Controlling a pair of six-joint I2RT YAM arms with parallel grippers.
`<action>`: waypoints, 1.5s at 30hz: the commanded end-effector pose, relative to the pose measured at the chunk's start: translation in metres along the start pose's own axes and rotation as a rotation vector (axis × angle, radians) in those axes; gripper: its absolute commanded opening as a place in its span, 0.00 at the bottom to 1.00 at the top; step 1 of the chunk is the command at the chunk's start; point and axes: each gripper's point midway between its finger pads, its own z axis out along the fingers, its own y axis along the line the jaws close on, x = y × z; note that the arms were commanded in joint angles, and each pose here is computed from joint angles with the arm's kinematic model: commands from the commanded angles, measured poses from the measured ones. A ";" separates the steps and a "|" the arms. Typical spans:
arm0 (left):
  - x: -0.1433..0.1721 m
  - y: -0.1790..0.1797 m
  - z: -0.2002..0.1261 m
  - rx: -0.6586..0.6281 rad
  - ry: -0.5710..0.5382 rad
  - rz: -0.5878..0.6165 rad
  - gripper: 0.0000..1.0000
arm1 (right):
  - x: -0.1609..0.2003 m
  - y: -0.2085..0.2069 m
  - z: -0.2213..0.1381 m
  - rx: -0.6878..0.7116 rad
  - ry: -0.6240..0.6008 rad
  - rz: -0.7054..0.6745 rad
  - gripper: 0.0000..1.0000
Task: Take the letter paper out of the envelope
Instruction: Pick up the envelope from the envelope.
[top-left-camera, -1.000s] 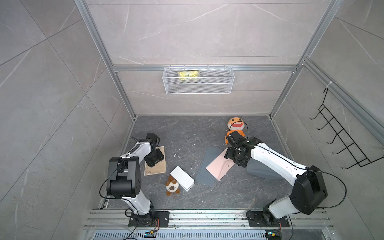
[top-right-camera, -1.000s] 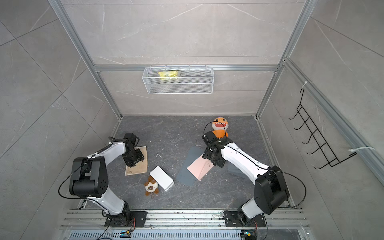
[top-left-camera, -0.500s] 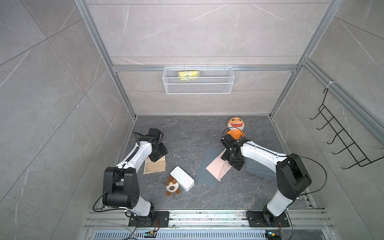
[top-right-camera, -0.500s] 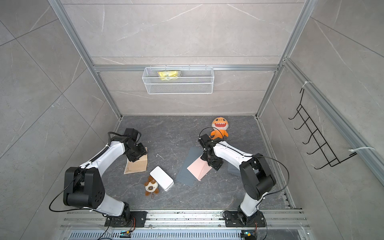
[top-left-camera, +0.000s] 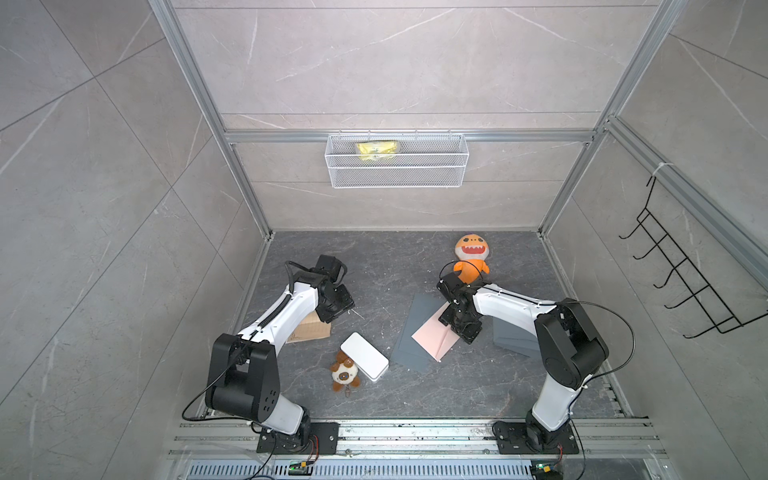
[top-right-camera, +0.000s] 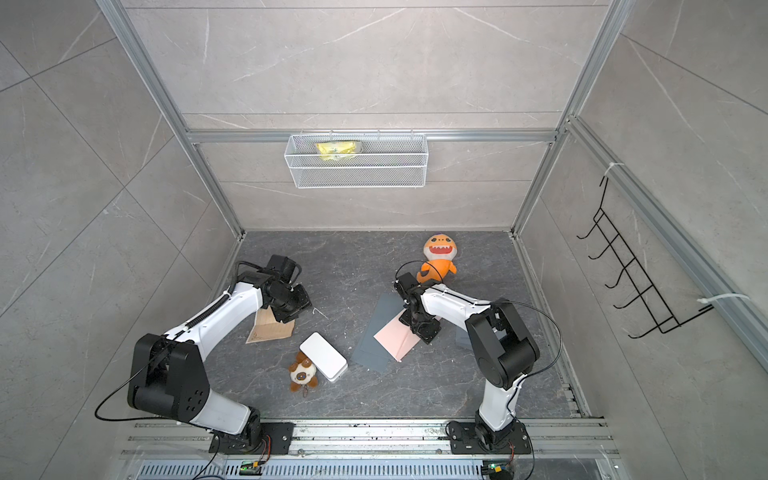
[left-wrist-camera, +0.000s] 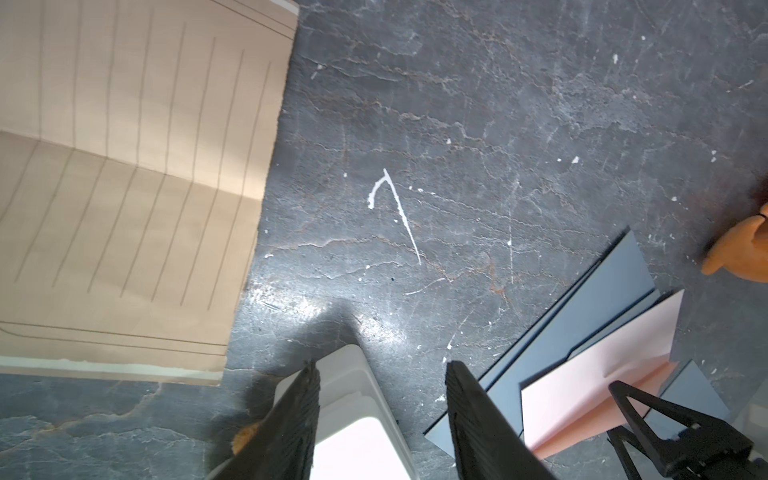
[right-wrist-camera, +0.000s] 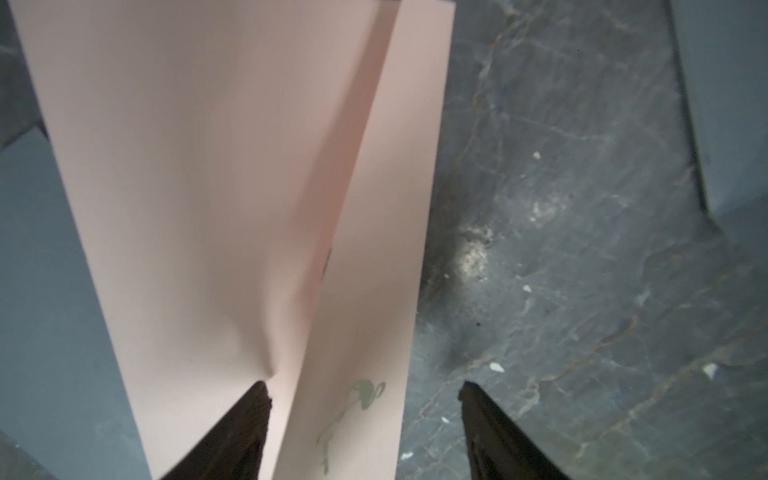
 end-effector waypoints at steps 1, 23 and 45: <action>-0.001 -0.020 -0.009 0.049 0.000 0.003 0.52 | 0.006 -0.009 0.006 0.041 0.009 0.011 0.71; 0.028 -0.100 -0.004 0.262 0.066 0.164 0.54 | -0.007 -0.023 -0.014 0.099 -0.067 -0.031 0.00; 0.021 -0.223 -0.071 0.717 0.121 0.428 0.68 | -0.058 0.050 -0.248 -0.380 -0.496 -0.576 0.00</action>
